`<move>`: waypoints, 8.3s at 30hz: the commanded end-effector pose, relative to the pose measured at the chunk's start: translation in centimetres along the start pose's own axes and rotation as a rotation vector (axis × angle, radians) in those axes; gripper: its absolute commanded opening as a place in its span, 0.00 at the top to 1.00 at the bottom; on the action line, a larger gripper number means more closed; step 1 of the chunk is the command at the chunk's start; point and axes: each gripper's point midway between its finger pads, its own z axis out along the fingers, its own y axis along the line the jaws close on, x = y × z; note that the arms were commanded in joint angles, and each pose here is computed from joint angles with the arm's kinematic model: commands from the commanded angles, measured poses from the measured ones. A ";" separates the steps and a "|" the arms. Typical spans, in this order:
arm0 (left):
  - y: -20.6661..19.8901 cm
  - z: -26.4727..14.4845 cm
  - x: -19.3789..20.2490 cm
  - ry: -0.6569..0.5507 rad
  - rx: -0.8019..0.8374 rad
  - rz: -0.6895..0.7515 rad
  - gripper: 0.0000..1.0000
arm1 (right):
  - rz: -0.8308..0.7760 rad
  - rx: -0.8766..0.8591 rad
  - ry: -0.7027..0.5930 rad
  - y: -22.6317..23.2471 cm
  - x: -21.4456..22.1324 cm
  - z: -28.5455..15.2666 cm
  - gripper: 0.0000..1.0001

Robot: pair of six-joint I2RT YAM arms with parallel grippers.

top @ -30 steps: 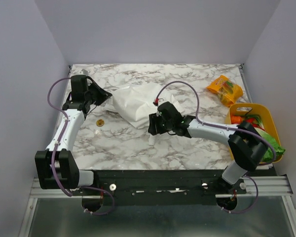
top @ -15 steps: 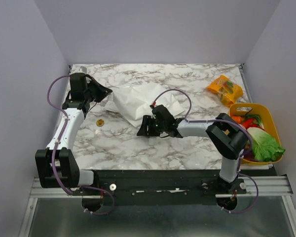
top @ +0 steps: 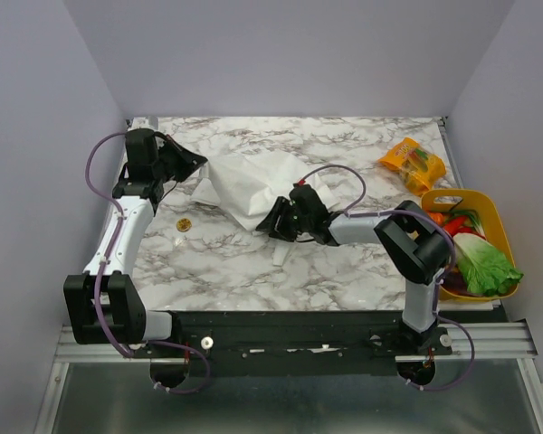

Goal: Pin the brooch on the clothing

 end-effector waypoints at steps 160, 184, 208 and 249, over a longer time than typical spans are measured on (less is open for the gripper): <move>3.2 -5.9 5.4 -0.183 -0.041 0.189 1.00 | -0.174 0.091 -0.386 -10.1 -11.1 -25.8 1.00; 11.6 -12.4 16.1 0.105 -0.340 -0.033 1.00 | 0.074 0.249 -0.157 -13.7 0.5 -28.3 1.00; 13.7 -16.6 19.2 0.134 -0.413 -0.086 0.84 | 0.131 0.239 -0.053 -12.7 5.1 -30.4 0.98; 0.1 -3.1 32.4 0.530 -0.075 0.442 1.00 | -0.134 0.432 0.065 -14.8 1.6 -22.4 1.00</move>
